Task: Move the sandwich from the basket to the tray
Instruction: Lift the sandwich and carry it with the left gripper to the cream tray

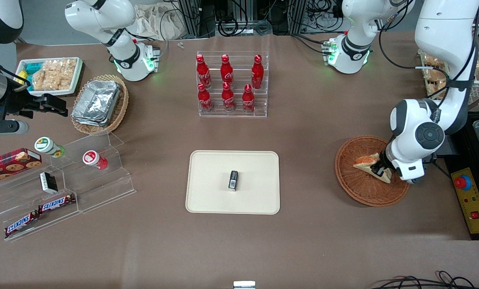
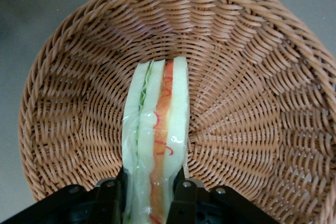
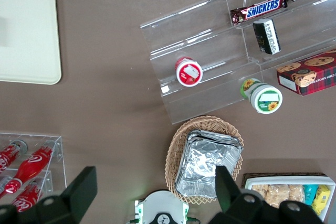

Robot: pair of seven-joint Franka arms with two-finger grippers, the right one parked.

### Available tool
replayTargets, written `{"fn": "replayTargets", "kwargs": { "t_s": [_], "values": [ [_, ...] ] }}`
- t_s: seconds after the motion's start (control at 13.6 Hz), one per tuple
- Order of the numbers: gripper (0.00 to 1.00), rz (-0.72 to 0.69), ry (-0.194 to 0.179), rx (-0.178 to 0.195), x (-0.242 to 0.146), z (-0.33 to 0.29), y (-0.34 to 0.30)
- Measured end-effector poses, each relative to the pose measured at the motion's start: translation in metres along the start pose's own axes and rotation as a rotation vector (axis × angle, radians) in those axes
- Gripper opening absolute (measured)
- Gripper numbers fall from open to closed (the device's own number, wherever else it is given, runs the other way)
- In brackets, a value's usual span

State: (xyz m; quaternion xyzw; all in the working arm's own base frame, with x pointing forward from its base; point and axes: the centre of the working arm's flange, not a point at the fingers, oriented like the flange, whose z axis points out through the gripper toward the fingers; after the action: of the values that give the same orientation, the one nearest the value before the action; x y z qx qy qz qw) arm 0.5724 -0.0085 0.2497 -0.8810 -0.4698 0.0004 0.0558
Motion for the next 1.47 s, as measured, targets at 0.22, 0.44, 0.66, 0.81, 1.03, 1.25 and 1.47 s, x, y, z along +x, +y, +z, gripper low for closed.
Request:
{"fn": "replayTargets", "kwargs": {
  "t_s": [0.22,0.44,0.66,0.81,1.03,1.25,1.47],
  "values": [
    [0.32,-0.001,0.019,-0.015,0.009,-0.023,0.011],
    [0.19,0.046,0.005,0.055,0.02,-0.082,0.023],
    [0.19,0.096,-0.013,0.101,0.015,-0.164,0.039],
    [0.19,0.128,-0.015,0.099,-0.001,-0.224,0.051],
    [0.19,0.267,-0.001,0.026,-0.06,-0.295,0.08],
    [0.19,0.487,-0.022,-0.012,-0.129,-0.3,0.11],
    [0.19,0.619,-0.032,-0.102,-0.189,-0.273,0.157]
  ]
}}
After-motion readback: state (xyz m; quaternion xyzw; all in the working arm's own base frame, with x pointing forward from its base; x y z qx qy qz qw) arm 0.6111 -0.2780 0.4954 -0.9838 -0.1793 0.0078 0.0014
